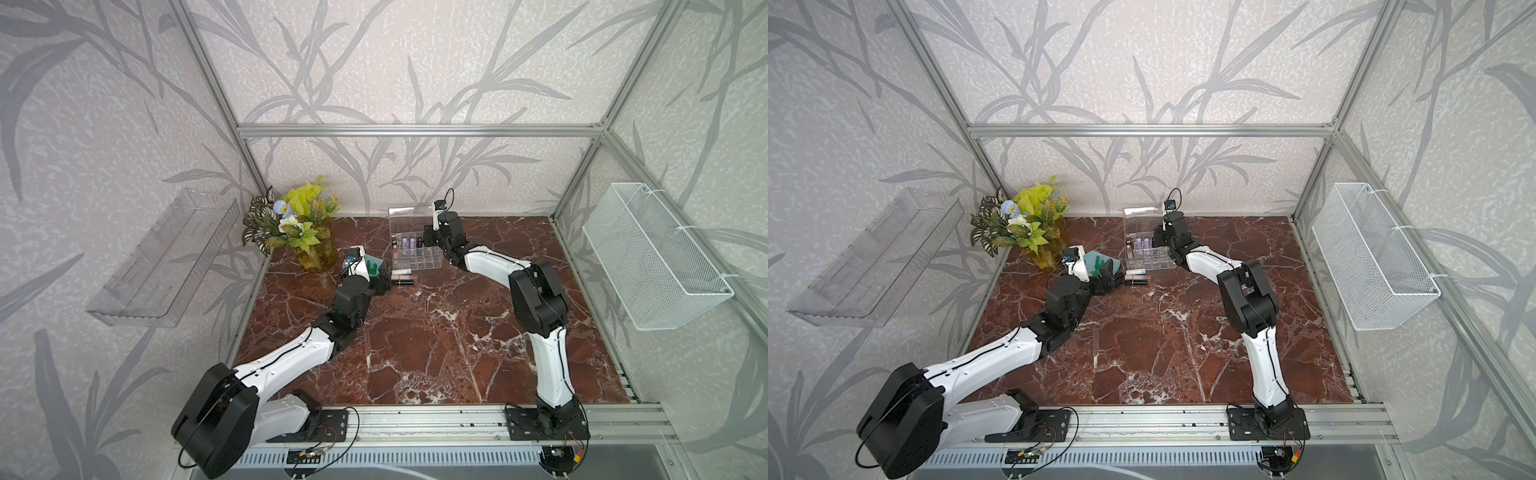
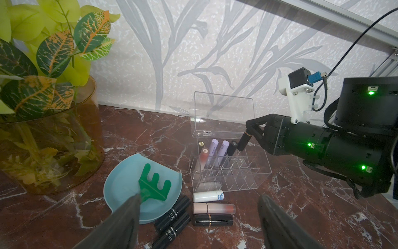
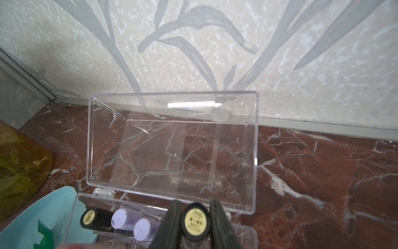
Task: Arrange the lipsticks in the organizer
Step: Place the lipstick in the storage box, then pick up the lipstick at the center of the board.
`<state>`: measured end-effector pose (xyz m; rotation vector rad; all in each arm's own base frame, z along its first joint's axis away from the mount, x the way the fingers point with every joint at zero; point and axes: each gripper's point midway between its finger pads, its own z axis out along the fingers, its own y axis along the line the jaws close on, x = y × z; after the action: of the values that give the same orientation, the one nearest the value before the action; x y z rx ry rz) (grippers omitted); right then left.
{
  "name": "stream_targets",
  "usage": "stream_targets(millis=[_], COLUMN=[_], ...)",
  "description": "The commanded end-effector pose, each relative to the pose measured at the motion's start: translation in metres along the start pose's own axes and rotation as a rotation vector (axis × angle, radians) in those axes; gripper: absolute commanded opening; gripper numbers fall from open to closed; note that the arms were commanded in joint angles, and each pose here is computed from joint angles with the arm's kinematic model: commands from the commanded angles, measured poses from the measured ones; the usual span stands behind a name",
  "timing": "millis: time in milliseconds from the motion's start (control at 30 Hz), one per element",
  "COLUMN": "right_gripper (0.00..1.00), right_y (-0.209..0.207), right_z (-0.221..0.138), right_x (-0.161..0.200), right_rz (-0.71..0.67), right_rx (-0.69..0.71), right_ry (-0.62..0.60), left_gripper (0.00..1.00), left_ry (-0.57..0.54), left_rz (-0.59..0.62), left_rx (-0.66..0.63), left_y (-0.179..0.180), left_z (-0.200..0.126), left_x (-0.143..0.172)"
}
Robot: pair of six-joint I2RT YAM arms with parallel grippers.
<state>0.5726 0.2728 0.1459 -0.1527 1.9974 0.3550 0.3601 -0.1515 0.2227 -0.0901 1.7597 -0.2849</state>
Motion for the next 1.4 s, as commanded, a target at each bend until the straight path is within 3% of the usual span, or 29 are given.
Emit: stream_targets(millis=[0, 400, 500, 667, 933, 1067, 1200, 1367], right_gripper=[0.11, 0.16, 0.24, 0.48, 0.67, 0.68, 0.72, 0.74], right_y=[0.001, -0.002, 0.001, 0.007, 0.017, 0.043, 0.072, 0.082], right_z=[0.005, 0.0, -0.004, -0.021, -0.084, -0.114, -0.142, -0.159], right_x=[0.007, 0.019, 0.017, 0.003, -0.027, -0.019, 0.01, 0.054], right_rz=[-0.01, -0.019, -0.02, -0.023, 0.002, -0.02, -0.045, -0.064], right_rx=[0.005, 0.023, 0.018, -0.002, -0.074, -0.229, -0.405, -0.439], right_ry=[-0.014, -0.012, -0.018, -0.044, -0.08, 0.039, 0.199, 0.334], left_gripper=[0.86, 0.86, 0.86, 0.87, 0.83, 0.81, 0.79, 0.78], left_ry=[-0.01, -0.004, 0.004, 0.051, 0.159, 0.233, 0.245, 0.317], left_rz=[0.011, 0.013, 0.033, 0.07, 0.089, 0.05, -0.077, -0.139], left_rx=[-0.003, 0.0, -0.002, -0.004, 0.038, 0.009, 0.046, 0.068], left_y=[0.0, -0.001, -0.001, -0.003, -0.015, -0.01, 0.003, 0.018], left_z=[0.002, 0.002, 0.004, 0.011, 0.025, 0.034, 0.039, 0.046], left_x=[-0.005, -0.004, -0.002, 0.005, 0.021, 0.033, 0.041, 0.061])
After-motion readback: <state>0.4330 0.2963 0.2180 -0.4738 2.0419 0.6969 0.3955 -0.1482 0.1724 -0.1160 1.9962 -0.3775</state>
